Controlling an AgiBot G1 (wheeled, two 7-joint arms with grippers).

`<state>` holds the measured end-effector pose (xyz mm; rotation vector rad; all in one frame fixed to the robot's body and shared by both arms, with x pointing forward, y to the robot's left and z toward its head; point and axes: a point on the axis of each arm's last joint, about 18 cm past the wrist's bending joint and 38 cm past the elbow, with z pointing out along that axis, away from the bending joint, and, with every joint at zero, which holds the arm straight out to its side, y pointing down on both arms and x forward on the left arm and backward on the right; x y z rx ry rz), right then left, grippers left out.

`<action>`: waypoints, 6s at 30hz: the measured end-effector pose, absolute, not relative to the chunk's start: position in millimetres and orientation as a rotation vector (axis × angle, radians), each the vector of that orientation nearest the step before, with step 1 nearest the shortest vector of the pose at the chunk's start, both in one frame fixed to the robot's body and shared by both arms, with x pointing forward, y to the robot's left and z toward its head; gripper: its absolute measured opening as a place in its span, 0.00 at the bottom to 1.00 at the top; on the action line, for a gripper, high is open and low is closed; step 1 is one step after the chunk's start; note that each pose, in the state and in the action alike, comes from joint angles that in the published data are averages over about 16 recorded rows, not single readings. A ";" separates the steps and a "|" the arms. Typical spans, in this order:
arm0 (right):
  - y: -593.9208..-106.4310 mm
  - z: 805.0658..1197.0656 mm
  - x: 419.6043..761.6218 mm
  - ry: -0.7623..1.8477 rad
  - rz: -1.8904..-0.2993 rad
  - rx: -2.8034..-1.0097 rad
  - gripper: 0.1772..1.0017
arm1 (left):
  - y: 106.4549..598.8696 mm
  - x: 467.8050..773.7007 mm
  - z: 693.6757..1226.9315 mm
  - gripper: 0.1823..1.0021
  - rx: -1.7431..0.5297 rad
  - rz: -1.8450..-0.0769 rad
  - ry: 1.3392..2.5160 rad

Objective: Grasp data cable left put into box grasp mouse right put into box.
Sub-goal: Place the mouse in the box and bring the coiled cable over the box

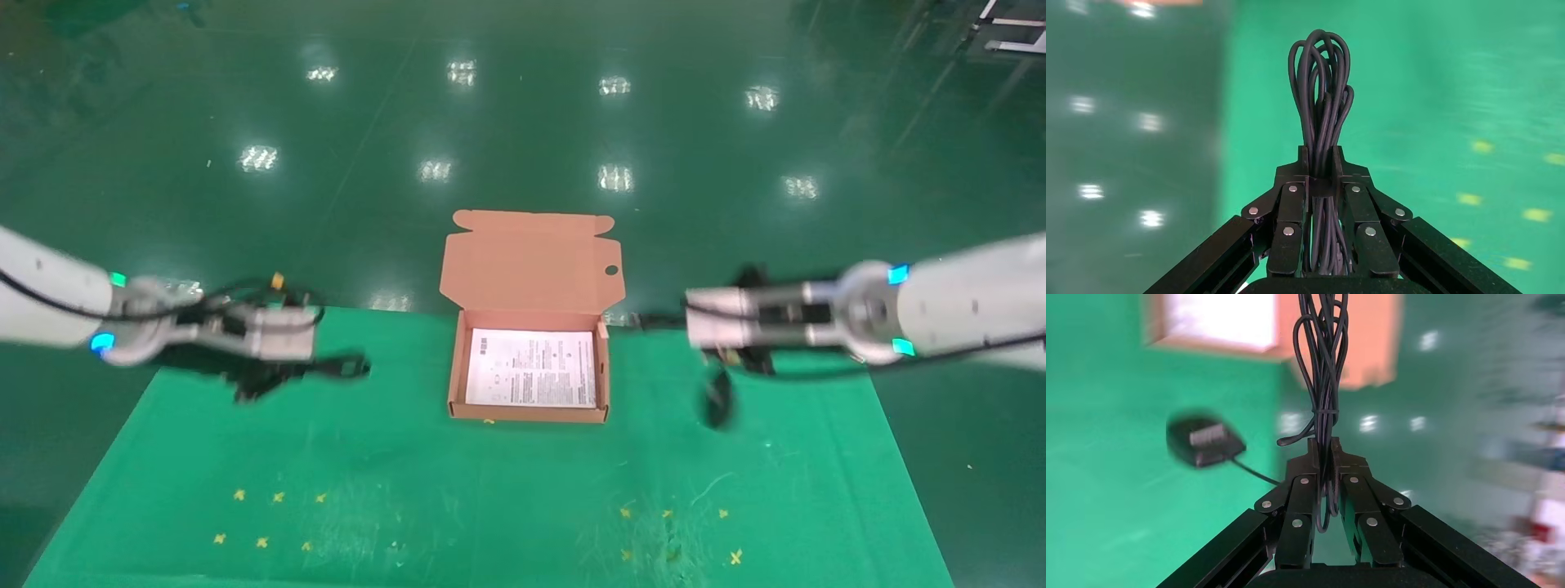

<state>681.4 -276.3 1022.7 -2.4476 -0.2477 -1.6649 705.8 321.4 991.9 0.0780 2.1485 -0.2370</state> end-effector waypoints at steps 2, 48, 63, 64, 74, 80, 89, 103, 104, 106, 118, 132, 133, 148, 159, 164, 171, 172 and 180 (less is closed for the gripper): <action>-263.0 1046.1 680.8 -0.273 -1.729 -2.382 0.04 | 312.3 705.9 1012.3 0.08 0.096 -0.221 2.079; -109.6 1087.8 722.5 -0.537 -1.784 -2.119 0.04 | 288.3 694.6 1089.5 0.08 -0.013 -0.158 1.822; -85.6 1014.3 735.5 -0.510 -1.626 -2.142 0.04 | 287.7 693.4 1088.8 0.08 -0.016 -0.156 1.820; -85.7 1010.0 736.7 -0.497 -1.616 -2.143 0.04 | 287.7 693.4 1088.8 0.08 -0.016 -0.156 1.820; -102.4 977.2 752.5 -0.297 -1.544 -2.169 0.04 | 287.6 693.3 1088.8 0.08 -0.016 -0.156 1.820; -114.5 967.7 760.0 -0.208 -1.534 -2.182 0.04 | 287.7 693.2 1088.7 0.08 -0.016 -0.155 1.820; -118.7 964.6 762.6 -0.183 -1.536 -2.189 0.05 | 287.8 693.2 1088.5 0.08 -0.017 -0.155 1.821; -122.2 967.4 762.2 -0.187 -1.546 -2.184 0.17 | 282.7 694.2 1086.2 0.08 -0.006 -0.164 1.823; -123.8 968.7 762.6 -0.187 -1.555 -2.183 0.19 | 280.3 694.8 1085.0 0.08 0.000 -0.166 1.823; -127.8 972.3 763.9 -0.187 -1.576 -2.180 0.22 | 274.3 696.3 1082.2 0.08 0.015 -0.174 1.823; -178.2 1012.3 778.1 -0.161 -1.810 -2.184 0.50 | 211.2 715.4 1043.6 0.08 0.157 -0.251 1.827; -258.5 1066.5 781.8 -0.031 -2.050 -2.202 0.85 | 133.5 746.9 977.1 0.08 0.285 -0.345 1.835; -262.8 1069.4 781.1 -0.024 -2.060 -2.202 0.87 | 129.6 748.5 972.3 0.08 0.290 -0.350 1.836; -302.8 1087.5 765.8 0.008 -2.091 -2.242 0.99 | 103.0 757.6 927.0 0.07 0.341 -0.396 1.830; -312.2 1091.1 758.5 0.017 -2.089 -2.272 1.00 | 92.6 754.9 923.2 0.07 0.350 -0.439 1.818; -313.1 1091.6 757.7 0.018 -2.089 -2.280 1.00 | 91.1 754.3 923.5 0.08 0.350 -0.447 1.817; -313.0 1091.7 757.7 0.017 -2.089 -2.281 1.00 | 91.8 754.5 924.0 0.12 0.349 -0.446 1.817; -312.9 1091.6 757.7 0.017 -2.088 -2.280 1.00 | 92.2 754.5 924.1 0.13 0.349 -0.446 1.816; -309.8 1095.1 758.1 0.013 -2.098 -2.260 1.00 | 98.0 756.6 930.6 0.24 0.347 -0.429 1.790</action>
